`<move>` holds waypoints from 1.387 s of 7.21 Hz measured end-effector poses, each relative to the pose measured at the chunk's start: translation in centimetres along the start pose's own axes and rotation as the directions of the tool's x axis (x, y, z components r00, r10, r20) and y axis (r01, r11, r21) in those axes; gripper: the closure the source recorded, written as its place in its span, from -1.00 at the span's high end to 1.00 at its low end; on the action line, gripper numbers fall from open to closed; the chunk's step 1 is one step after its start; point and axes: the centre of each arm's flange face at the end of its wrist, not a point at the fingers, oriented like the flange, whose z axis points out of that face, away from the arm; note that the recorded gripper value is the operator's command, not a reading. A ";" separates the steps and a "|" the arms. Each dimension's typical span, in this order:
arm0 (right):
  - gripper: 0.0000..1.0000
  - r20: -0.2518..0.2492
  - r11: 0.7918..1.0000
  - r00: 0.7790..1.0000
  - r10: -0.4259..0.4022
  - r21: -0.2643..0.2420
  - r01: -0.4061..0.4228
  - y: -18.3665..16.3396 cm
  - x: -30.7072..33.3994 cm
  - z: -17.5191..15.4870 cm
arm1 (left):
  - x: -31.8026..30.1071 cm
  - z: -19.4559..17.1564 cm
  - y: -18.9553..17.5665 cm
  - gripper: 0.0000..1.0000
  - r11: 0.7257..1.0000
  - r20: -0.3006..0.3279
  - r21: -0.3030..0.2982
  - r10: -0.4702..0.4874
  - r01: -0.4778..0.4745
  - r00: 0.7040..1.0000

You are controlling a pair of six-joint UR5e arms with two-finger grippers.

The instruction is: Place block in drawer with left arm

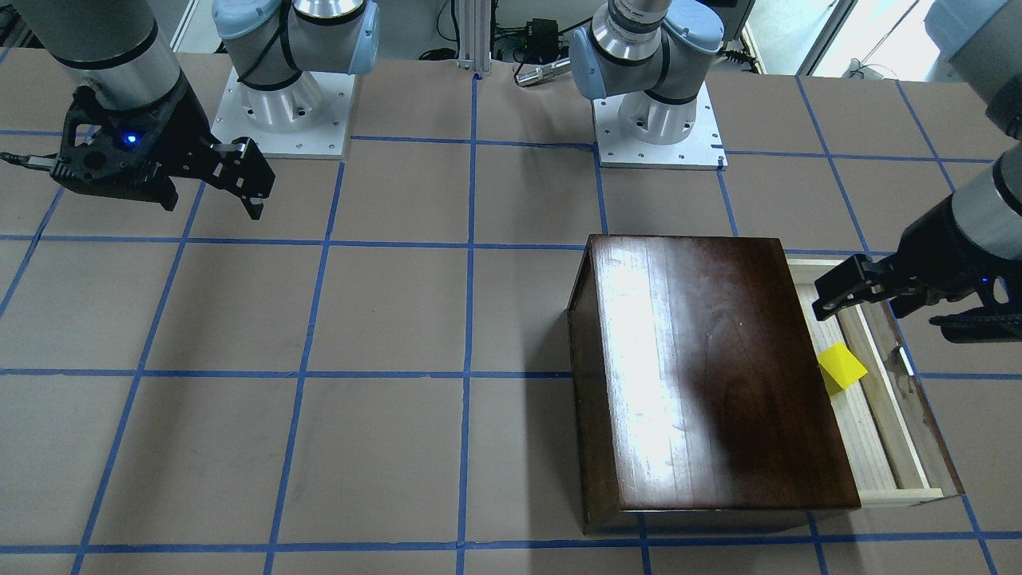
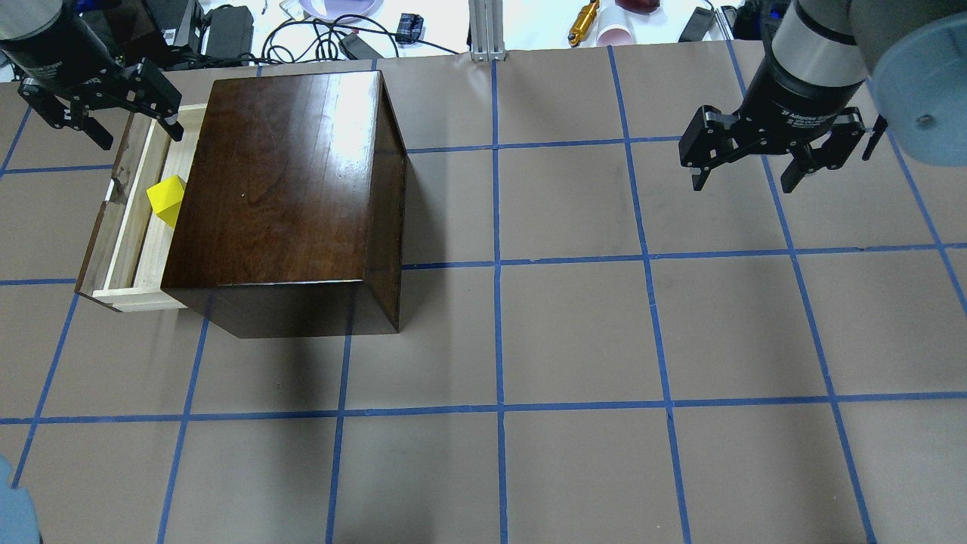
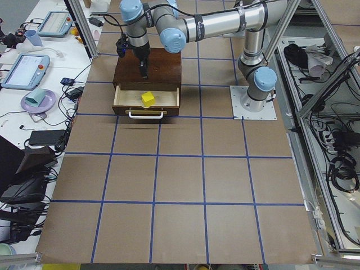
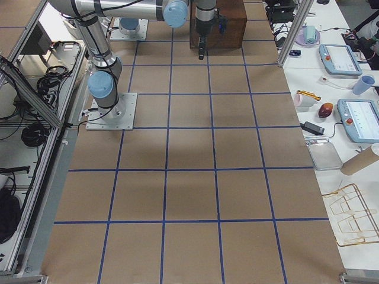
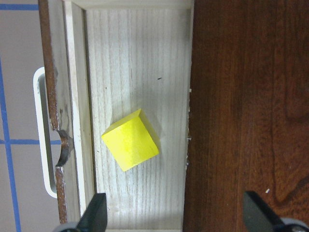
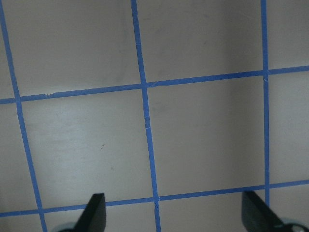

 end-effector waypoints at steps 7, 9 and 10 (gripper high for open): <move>1.00 0.000 1.000 1.000 0.000 0.000 0.000 0.0 0.0 0.0 | 12.5 0.5 6.2 1.00 0.997 0.028 -0.016 0.072 -0.071 0.997; 1.00 0.000 1.000 1.000 0.000 -0.001 0.000 0.0 0.0 0.0 | 15.0 0.4 7.5 1.00 0.994 0.031 -0.012 0.112 -0.112 0.993; 1.00 0.000 1.000 1.000 0.000 -0.001 0.000 0.0 0.0 0.0 | 15.6 0.4 8.0 1.00 0.992 0.032 -0.013 0.123 -0.122 0.992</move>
